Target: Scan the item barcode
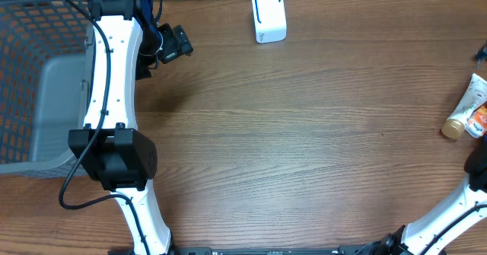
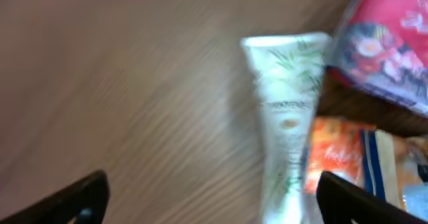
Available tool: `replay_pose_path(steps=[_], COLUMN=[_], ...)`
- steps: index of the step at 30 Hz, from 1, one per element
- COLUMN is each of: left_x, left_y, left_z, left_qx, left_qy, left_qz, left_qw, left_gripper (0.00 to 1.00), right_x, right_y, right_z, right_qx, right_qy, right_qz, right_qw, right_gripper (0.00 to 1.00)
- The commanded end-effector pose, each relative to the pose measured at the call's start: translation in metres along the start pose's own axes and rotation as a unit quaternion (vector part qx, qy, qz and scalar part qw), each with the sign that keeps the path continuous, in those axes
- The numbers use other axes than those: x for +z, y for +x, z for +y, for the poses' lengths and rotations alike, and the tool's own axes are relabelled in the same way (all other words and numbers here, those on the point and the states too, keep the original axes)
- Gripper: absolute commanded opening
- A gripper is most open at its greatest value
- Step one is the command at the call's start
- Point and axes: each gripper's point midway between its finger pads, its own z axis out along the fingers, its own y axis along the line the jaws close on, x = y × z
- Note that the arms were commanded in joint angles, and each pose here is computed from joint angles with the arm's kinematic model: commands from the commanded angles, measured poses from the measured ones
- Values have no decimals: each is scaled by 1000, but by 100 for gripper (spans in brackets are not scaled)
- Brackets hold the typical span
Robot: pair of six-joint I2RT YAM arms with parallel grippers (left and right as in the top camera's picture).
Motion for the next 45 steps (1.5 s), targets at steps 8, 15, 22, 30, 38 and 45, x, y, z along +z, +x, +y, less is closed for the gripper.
replay_pose_path(steps=[8,15,22,30,38,45], left_x=[-5,-5,-5,-5,-5,-5], left_y=[-2,-2,-2,-2,-2,-2], left_z=[1,1,1,1,1,1], left_qx=[-7,-7,-7,-7,-7,-7], left_qy=[0,0,0,0,0,0], left_qz=[-8,-8,-8,-8,-8,-8], left_qw=[1000,1000,1000,1000,1000,1000], left_gripper=[100,100,100,100,100,100], right_x=[-214,-261,-261,-242,-239,-228], right_y=[40,104,211,338,365,370], right_z=[106,138,133,99,83,75], right_qx=[-46,-112,-175,-217,-216,-273], right_qy=[-224,-229,-201,-237,-252,-244], right_qz=[-65,-77,-17,92,104,92], right_qw=[971,964,964,943,937,926], right_gripper=[100,100,100,100,100,100])
